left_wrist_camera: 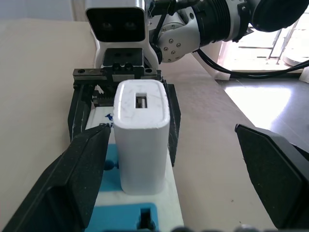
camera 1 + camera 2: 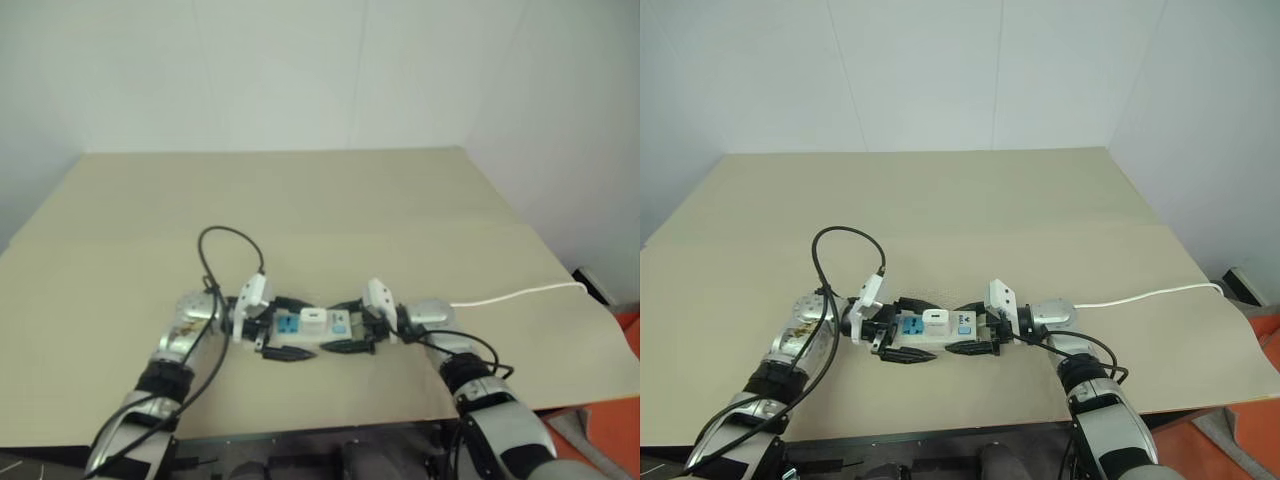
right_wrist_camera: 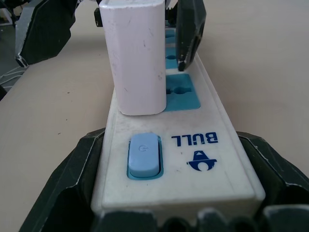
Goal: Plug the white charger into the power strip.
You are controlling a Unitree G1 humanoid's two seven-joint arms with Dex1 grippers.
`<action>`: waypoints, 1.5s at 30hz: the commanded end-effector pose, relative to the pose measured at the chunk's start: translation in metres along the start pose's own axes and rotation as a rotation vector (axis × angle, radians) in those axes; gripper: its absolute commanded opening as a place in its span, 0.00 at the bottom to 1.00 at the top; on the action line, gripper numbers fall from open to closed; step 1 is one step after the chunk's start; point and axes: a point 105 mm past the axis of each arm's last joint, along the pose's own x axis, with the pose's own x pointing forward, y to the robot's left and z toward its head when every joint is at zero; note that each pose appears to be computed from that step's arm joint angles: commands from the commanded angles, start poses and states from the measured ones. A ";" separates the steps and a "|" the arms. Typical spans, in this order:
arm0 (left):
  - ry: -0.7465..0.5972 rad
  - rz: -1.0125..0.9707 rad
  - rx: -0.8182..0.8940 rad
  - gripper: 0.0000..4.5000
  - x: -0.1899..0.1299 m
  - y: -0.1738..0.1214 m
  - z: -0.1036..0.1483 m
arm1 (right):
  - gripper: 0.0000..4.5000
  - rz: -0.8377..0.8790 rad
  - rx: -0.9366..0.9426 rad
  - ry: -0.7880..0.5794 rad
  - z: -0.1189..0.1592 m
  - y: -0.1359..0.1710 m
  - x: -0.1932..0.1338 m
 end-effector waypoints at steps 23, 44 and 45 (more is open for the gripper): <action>0.063 0.235 0.253 1.00 -0.102 -0.020 0.075 | 1.00 -0.054 -0.080 0.011 0.022 0.006 -0.054; 0.291 0.595 0.090 1.00 -0.172 -0.099 0.065 | 1.00 -0.300 -0.110 0.153 0.048 0.014 -0.165; 0.292 0.612 0.080 1.00 -0.173 -0.101 0.064 | 1.00 -0.308 -0.106 0.165 0.047 0.014 -0.168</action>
